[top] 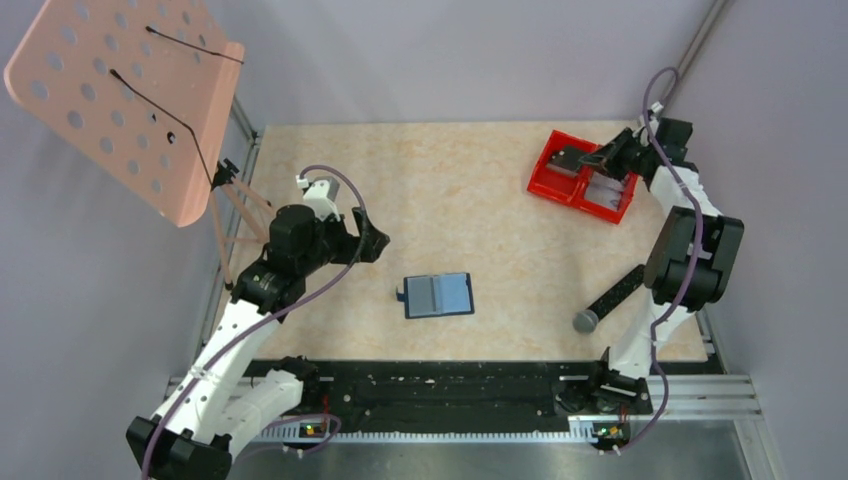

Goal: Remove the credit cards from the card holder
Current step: Place the credit card in the storage box.

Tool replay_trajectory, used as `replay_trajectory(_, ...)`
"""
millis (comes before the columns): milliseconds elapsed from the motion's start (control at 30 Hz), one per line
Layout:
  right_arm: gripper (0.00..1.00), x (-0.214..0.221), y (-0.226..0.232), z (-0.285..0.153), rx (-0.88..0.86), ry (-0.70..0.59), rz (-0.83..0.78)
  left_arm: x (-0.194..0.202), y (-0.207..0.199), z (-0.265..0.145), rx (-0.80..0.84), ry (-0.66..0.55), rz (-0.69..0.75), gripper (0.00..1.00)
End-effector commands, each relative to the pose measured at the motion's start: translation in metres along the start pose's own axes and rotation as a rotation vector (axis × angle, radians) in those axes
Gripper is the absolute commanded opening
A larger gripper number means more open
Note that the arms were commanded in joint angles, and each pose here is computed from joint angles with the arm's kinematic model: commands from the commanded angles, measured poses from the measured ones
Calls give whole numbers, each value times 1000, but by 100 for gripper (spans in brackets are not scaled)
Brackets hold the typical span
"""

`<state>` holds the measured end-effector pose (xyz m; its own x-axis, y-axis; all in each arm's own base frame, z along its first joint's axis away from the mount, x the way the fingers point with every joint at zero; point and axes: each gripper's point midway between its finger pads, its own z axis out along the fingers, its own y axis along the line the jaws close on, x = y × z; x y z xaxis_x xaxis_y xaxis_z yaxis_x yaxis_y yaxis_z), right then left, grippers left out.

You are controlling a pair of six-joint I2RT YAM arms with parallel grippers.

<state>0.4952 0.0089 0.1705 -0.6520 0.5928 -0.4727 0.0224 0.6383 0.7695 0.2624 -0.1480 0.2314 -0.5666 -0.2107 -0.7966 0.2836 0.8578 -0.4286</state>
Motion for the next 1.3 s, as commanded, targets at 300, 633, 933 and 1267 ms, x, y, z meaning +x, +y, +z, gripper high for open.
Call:
replay_trajectory(300, 0, -47, -30, 21, 142, 51, 22, -16, 6, -16, -42, -92, 59, 98)
replay_trajectory(633, 0, -60, -41, 52, 105, 78, 100, -17, 9, -16, -56, -97, 54, 97)
replay_trajectory(933, 0, -63, -54, 65, 110, 75, 129, -15, 11, -13, -63, -88, 48, 97)
replay_trajectory(1267, 2, -67, -64, 77, 119, 60, 163, -15, 11, -13, -66, -87, 48, 97)
